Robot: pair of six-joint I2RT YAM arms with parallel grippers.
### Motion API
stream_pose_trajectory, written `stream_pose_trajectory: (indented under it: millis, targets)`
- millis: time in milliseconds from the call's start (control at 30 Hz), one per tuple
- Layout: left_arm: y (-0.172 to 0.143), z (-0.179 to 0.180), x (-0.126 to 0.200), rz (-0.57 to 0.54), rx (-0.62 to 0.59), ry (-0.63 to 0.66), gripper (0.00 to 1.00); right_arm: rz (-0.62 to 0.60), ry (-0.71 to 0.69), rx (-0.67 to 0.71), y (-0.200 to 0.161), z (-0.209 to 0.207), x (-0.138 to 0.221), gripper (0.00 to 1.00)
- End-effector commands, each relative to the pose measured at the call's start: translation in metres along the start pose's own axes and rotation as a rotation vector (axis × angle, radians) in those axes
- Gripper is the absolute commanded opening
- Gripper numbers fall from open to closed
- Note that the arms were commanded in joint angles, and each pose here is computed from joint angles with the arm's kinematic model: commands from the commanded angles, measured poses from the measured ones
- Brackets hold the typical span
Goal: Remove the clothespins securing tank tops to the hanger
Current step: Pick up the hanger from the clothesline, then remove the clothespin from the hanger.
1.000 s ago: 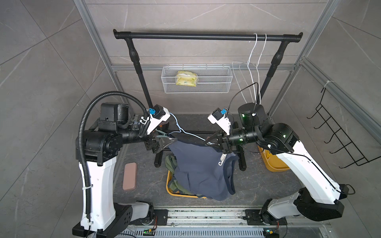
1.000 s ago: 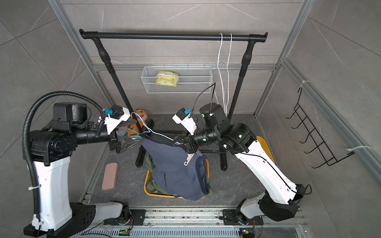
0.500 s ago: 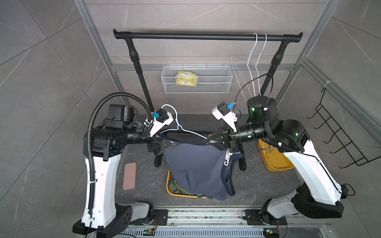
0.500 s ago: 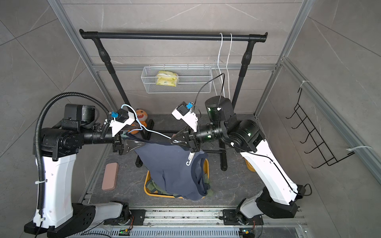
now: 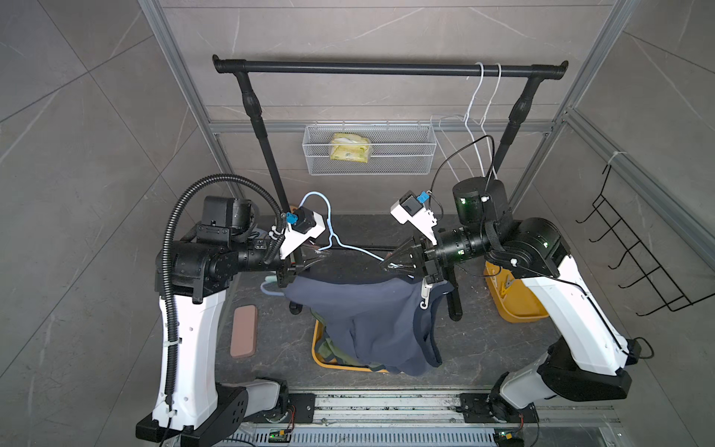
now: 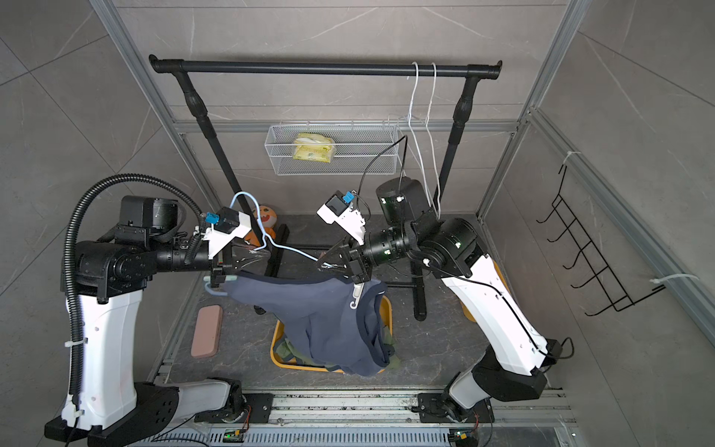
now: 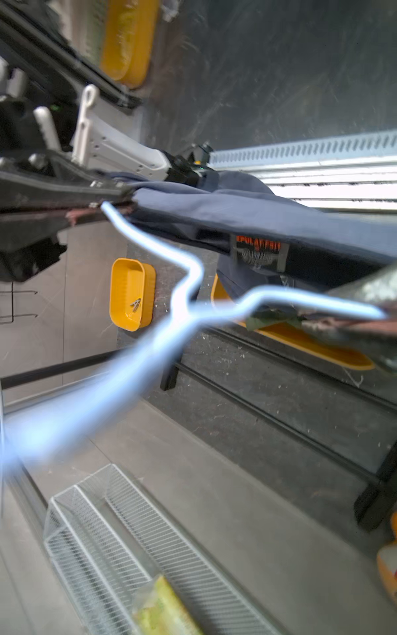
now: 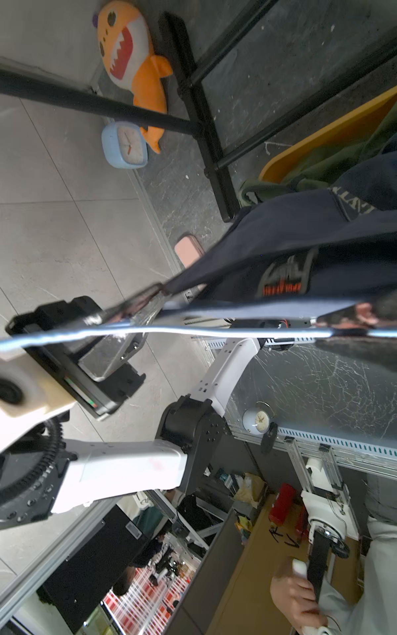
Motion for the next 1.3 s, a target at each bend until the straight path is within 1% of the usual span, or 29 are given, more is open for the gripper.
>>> stream_pose_trajectory:
  millis: [0, 67, 100, 200, 300, 400, 500, 633, 700, 767, 800, 933, 1133, 1267]
  targets:
    - [0.007, 0.001, 0.001, -0.034, 0.026, -0.01, 0.0, -0.016, 0.023, 0.038, 0.008, 0.004, -0.003, 0.14]
    - [0.009, 0.007, -0.002, -0.039, 0.045, 0.004, 0.0, -0.015, -0.039, 0.045, 0.012, -0.004, -0.001, 0.32]
    - [0.008, 0.009, -0.004, -0.036, 0.052, 0.002, 0.0, -0.016, -0.09, 0.052, 0.016, -0.01, 0.001, 0.36]
    - [0.004, 0.018, -0.009, -0.02, 0.07, 0.012, 0.0, -0.049, -0.259, 0.077, 0.033, -0.028, 0.019, 0.42]
    - [0.0, 0.023, -0.014, -0.004, 0.084, 0.01, 0.0, -0.098, -0.358, 0.092, 0.047, -0.035, 0.048, 0.43]
    - [-0.001, 0.025, -0.017, 0.004, 0.098, -0.007, 0.0, -0.085, -0.418, 0.118, 0.04, -0.031, 0.07, 0.45]
    - [-0.002, 0.023, -0.018, 0.004, 0.106, -0.028, 0.0, -0.053, -0.42, 0.132, 0.02, -0.019, 0.081, 0.5]
    - [-0.003, 0.012, -0.014, 0.005, 0.085, -0.057, 0.0, -0.02, -0.4, 0.117, -0.004, -0.002, 0.089, 0.51]
    - [-0.003, 0.007, -0.011, 0.01, 0.08, -0.075, 0.0, -0.036, -0.409, 0.125, -0.013, 0.009, 0.097, 0.52]
    - [-0.002, 0.001, -0.009, 0.002, 0.08, -0.094, 0.0, -0.074, -0.419, 0.151, -0.016, 0.021, 0.106, 0.55]
    - [-0.001, -0.003, -0.008, -0.005, 0.079, -0.107, 0.0, -0.087, -0.416, 0.158, -0.017, 0.027, 0.11, 0.59]
    - [0.006, -0.012, -0.004, -0.037, 0.085, -0.154, 0.0, -0.062, -0.398, 0.141, -0.023, 0.027, 0.107, 0.63]
    - [0.011, -0.014, -0.004, -0.055, 0.098, -0.186, 0.0, -0.076, -0.379, 0.159, -0.016, 0.021, 0.099, 0.64]
    - [0.012, -0.013, -0.005, -0.06, 0.107, -0.199, 0.0, -0.083, -0.401, 0.174, -0.008, 0.01, 0.095, 0.64]
Point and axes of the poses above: each gripper's point midway between its finger pads, its own x axis back along the fingers, its own z axis along the line the jaws close on, y = z × x, the point moved 3 cm from there along x, back along the fingers, and after that the axes turned 13 degrees about x, right-handed, at the moved point
